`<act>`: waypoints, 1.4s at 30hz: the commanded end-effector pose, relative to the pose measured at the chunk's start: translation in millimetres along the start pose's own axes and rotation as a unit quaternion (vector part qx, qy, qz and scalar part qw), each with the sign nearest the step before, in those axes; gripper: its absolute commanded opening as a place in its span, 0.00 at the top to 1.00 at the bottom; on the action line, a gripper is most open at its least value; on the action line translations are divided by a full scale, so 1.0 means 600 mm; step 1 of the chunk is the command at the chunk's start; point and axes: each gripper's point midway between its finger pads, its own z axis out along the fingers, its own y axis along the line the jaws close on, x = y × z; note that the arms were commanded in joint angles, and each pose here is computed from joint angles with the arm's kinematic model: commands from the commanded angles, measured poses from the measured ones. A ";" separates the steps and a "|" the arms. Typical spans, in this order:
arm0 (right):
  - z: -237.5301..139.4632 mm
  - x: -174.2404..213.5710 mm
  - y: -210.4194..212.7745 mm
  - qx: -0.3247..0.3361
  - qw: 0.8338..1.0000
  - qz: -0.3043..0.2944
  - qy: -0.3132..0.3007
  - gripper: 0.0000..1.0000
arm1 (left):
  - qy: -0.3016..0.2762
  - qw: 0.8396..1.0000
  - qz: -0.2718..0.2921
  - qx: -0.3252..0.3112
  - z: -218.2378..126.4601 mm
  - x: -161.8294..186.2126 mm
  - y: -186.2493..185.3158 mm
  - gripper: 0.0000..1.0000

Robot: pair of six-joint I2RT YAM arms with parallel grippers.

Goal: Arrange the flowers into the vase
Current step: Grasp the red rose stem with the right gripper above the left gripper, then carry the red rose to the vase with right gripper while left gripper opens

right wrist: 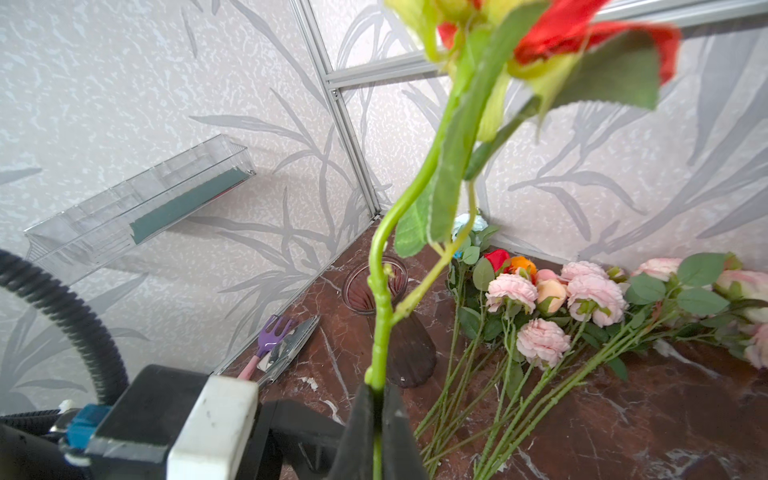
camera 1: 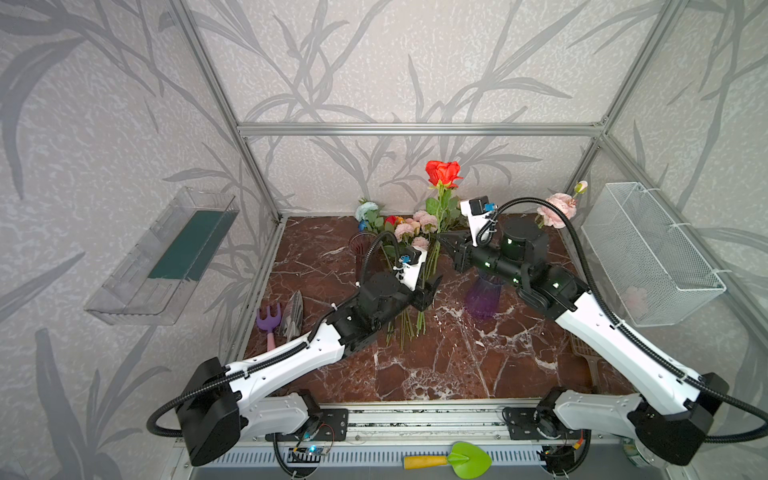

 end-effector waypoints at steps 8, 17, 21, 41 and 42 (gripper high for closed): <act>-0.129 -0.130 -0.018 0.104 0.979 -0.105 -0.138 0.99 | -0.097 0.987 -0.010 -0.124 -0.054 -0.067 0.074 0.29; -0.186 -0.174 -0.063 0.226 0.938 -0.192 -0.181 1.00 | -0.096 0.987 -0.015 -0.130 -0.052 -0.063 0.078 0.29; -0.179 -0.172 -0.081 0.257 0.927 -0.211 -0.171 1.00 | -0.093 0.987 -0.014 -0.130 -0.051 -0.059 0.077 0.29; -0.124 0.063 -0.199 0.316 0.939 -0.132 -0.016 0.98 | -0.079 0.989 -0.014 -0.124 -0.038 -0.043 0.073 0.29; -0.122 0.074 -0.204 0.320 0.939 -0.126 -0.009 0.97 | -0.078 0.989 -0.014 -0.124 -0.038 -0.041 0.073 0.29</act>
